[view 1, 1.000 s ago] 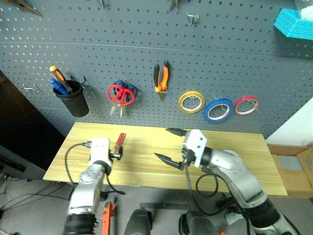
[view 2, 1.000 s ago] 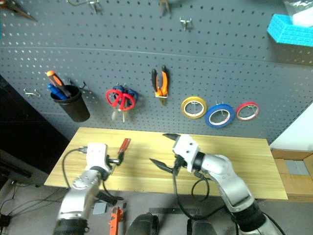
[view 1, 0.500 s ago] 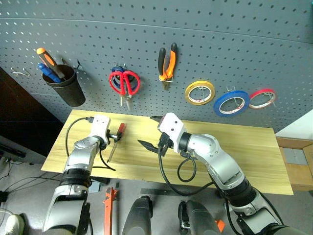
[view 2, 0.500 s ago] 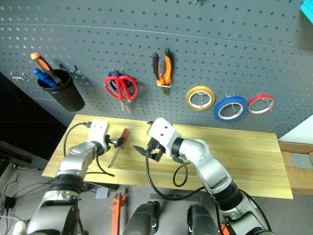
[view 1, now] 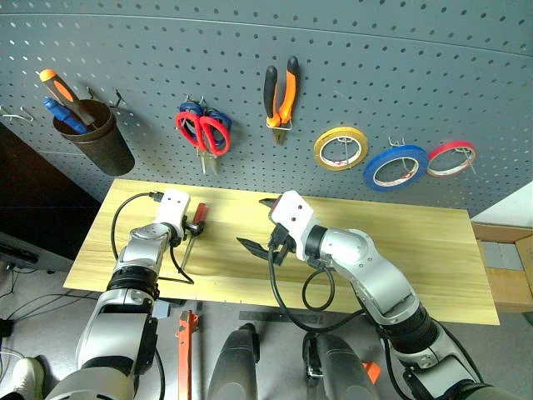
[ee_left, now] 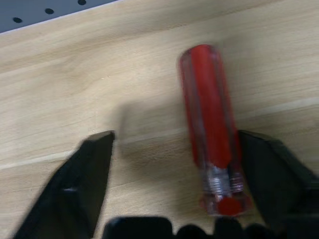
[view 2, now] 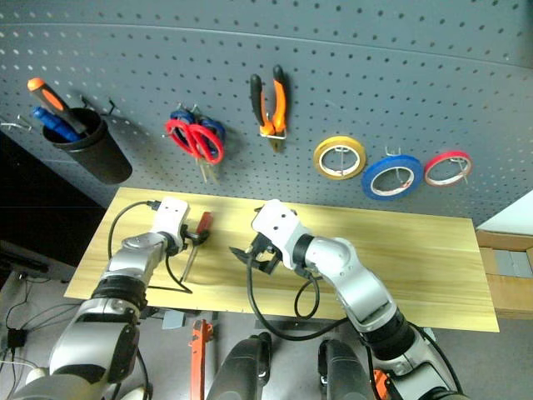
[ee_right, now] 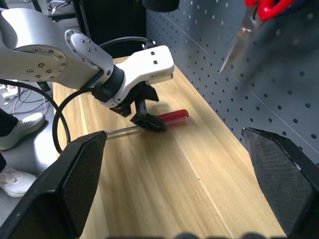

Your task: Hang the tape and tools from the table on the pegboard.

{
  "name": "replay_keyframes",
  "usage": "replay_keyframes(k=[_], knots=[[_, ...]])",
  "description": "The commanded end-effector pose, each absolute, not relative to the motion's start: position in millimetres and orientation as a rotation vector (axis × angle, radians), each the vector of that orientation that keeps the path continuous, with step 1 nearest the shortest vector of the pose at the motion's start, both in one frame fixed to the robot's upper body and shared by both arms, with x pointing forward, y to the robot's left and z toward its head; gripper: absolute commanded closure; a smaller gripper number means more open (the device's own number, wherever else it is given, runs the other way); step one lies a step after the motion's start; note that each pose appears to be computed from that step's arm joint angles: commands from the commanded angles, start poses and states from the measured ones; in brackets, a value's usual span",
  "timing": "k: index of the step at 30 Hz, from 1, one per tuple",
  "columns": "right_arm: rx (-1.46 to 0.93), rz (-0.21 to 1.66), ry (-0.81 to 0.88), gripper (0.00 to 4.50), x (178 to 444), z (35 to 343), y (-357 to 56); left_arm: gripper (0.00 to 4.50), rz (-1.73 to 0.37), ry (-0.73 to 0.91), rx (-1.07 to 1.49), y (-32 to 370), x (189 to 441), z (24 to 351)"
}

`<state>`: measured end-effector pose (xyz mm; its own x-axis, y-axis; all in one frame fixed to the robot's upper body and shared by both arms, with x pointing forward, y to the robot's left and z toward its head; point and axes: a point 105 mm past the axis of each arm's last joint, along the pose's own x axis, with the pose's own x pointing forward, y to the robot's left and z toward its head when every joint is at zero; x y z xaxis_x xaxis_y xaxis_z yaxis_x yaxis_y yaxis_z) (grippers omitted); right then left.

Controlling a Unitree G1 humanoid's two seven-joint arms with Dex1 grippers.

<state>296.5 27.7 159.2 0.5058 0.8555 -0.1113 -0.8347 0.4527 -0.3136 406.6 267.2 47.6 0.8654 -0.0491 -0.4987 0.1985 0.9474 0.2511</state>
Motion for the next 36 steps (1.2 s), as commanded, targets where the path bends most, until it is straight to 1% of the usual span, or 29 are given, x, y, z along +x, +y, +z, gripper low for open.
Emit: replay_keyframes(k=[1,4,6,10,14,17,22,24,27,31,34,36], knots=[[-0.344,1.034,-0.122,0.0,295,173,27,1.97,-0.14,0.533,0.299,266,404,42],[-0.349,1.027,-0.122,0.0,297,172,26,3.06,-0.141,0.534,0.295,265,404,42],[-0.352,1.02,-0.122,0.0,299,172,23,3.63,-0.141,0.526,0.296,264,406,44],[-0.353,1.014,-0.124,0.0,302,171,20,3.65,-0.124,0.498,0.303,264,408,48],[-0.285,1.05,-0.145,0.0,294,178,6,3.65,-0.121,0.417,0.254,255,403,55],[-0.198,1.078,-0.173,0.0,283,183,-9,3.65,-0.091,0.354,0.244,249,388,62],[-0.091,1.073,-0.213,0.0,280,190,-22,3.65,0.003,0.267,0.259,244,367,78],[-0.022,1.067,-0.244,0.0,279,197,-26,3.65,0.059,0.215,0.258,232,350,84],[0.061,1.052,-0.303,0.0,280,210,-28,3.65,0.116,0.104,0.277,216,326,104],[0.12,1.015,-0.379,0.0,290,225,-24,3.65,0.267,-0.035,0.332,231,310,135],[0.174,0.996,-0.454,0.0,294,241,-21,3.65,0.377,-0.093,0.337,249,305,152],[0.217,0.999,-0.517,0.0,295,259,-16,3.65,0.435,-0.203,0.341,261,314,184]])
